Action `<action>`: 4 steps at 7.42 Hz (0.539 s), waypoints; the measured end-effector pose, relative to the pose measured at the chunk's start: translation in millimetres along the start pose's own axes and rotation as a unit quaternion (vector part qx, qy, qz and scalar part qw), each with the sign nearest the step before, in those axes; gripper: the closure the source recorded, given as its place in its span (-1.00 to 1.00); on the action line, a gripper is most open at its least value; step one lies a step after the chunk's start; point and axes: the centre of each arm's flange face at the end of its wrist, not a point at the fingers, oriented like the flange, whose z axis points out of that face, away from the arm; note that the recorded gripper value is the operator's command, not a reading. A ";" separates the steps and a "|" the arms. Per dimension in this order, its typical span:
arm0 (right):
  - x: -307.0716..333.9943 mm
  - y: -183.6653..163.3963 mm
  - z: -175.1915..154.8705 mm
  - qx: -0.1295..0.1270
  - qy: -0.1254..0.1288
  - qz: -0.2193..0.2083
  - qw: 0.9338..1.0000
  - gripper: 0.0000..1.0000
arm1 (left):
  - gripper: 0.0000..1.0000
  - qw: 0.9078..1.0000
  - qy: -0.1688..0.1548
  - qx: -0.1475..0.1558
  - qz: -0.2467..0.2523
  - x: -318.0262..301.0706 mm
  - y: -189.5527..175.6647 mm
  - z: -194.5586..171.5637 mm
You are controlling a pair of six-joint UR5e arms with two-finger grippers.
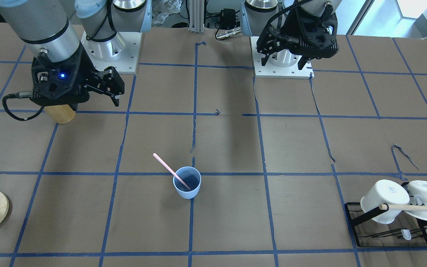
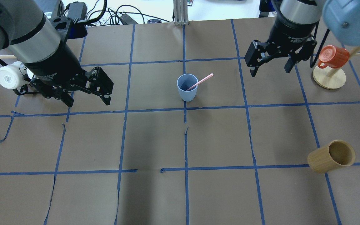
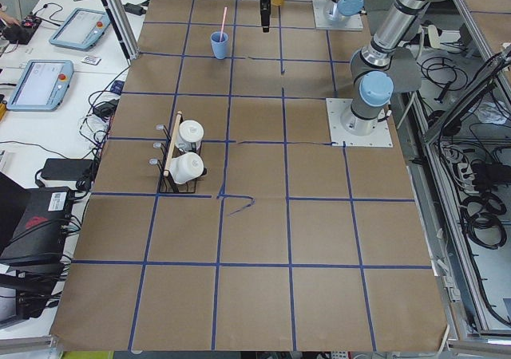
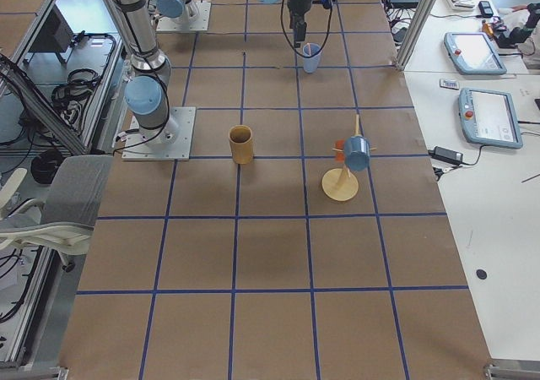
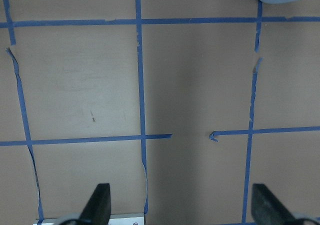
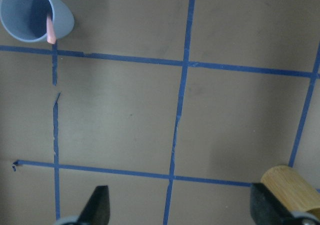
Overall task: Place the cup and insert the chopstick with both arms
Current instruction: 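Open the right gripper and raise it away from the cup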
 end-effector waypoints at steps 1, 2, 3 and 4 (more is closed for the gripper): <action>4.9 5.5 -0.1 -0.015 0.005 0.005 1.000 -1.00 | -1.00 1.000 0.000 0.000 0.000 -0.1 0.1 -0.1; 6.1 9.7 -1.0 -0.022 0.007 0.008 1.000 -1.00 | -1.00 1.000 -0.001 0.000 0.000 -0.1 0.2 -0.2; 6.2 12.3 -1.6 -0.026 0.008 0.010 1.000 -1.00 | -1.00 1.000 -0.001 0.000 0.000 -0.2 0.4 -0.5; 6.2 14.1 -3.3 -0.029 0.008 0.011 0.999 -1.00 | -1.00 1.000 -0.002 0.001 0.000 -0.2 0.9 -0.8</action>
